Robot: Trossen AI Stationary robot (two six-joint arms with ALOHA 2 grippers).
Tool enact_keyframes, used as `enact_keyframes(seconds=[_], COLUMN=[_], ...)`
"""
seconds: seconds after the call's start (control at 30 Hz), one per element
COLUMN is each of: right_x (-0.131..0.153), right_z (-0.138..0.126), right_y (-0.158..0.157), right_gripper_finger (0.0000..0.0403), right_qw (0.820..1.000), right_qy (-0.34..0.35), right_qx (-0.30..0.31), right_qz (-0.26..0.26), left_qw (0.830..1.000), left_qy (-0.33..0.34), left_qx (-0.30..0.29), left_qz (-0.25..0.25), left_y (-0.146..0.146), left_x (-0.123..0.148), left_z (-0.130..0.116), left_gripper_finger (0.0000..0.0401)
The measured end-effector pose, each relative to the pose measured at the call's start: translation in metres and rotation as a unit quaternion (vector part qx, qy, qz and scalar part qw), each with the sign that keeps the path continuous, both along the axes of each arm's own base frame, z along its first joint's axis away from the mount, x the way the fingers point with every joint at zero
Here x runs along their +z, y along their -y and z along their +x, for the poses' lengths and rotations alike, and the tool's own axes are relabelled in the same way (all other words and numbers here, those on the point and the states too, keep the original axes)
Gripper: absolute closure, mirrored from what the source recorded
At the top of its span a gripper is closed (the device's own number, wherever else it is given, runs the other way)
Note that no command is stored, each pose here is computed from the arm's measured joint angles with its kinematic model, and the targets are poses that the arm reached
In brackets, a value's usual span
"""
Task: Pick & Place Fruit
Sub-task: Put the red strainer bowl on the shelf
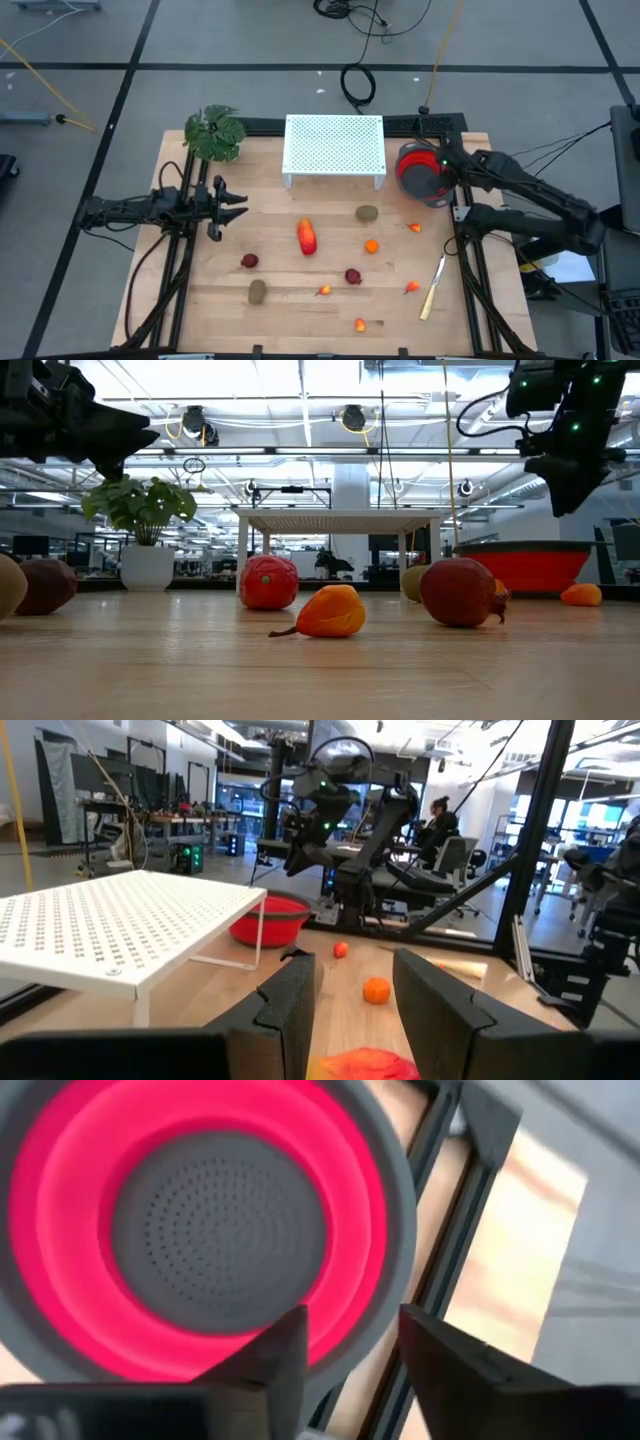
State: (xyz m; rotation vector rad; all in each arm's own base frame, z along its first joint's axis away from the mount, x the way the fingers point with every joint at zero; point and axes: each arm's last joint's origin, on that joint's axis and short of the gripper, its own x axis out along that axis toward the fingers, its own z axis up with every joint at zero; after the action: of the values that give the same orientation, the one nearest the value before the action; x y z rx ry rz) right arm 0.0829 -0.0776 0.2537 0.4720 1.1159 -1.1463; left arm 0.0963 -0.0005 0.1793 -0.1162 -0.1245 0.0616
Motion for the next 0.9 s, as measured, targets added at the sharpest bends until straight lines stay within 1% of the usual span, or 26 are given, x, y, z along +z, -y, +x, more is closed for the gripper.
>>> enact_keyframes(seconds=[0.1, 0.17, 0.33, 0.5, 0.6, 0.7, 0.8, 0.9], right_x=[-0.001, -0.004, -0.011, -0.024, -0.037, -0.049, -0.049, -0.049], right_z=[-0.004, -0.007, -0.013, -0.017, -0.019, -0.019, -0.020, -0.020], right_y=[0.002, 0.003, 0.004, 0.007, 0.008, 0.010, 0.012, 0.014], right_gripper_finger=[0.0211, 0.0195, 0.0176, 0.0180, 0.0187, 0.0193, 0.0198, 0.0205], right_qw=[0.999, 0.997, 0.991, 0.982, 0.979, 0.978, 0.975, 0.966], right_qy=[0.020, 0.023, 0.016, 0.017, 0.010, 0.020, 0.028, 0.053], right_qx=[-0.039, -0.068, -0.124, -0.178, -0.194, -0.198, -0.209, -0.242], right_qz=[0.027, 0.032, 0.046, 0.055, 0.063, 0.069, 0.069, 0.068], left_qw=[1.000, 1.000, 1.000, 1.000, 1.000, 1.000, 1.000, 1.000], left_qy=[-0.005, -0.006, -0.005, -0.005, -0.005, -0.005, -0.005, -0.005], left_qx=[0.000, 0.000, 0.000, 0.000, 0.000, 0.000, 0.000, 0.000], left_qz=[0.000, 0.000, -0.001, -0.001, -0.002, -0.002, -0.002, -0.002], left_y=[0.000, 0.000, 0.000, 0.000, 0.000, 0.000, 0.000, 0.000], left_x=[-0.001, -0.001, -0.001, -0.001, -0.001, -0.001, -0.001, -0.001], left_z=[0.000, 0.000, 0.000, 0.000, 0.000, 0.000, 0.000, 0.000], left_gripper_finger=[0.0265, 0.0265, 0.0265, 0.0265, 0.0265, 0.0265, 0.0265, 0.0265])
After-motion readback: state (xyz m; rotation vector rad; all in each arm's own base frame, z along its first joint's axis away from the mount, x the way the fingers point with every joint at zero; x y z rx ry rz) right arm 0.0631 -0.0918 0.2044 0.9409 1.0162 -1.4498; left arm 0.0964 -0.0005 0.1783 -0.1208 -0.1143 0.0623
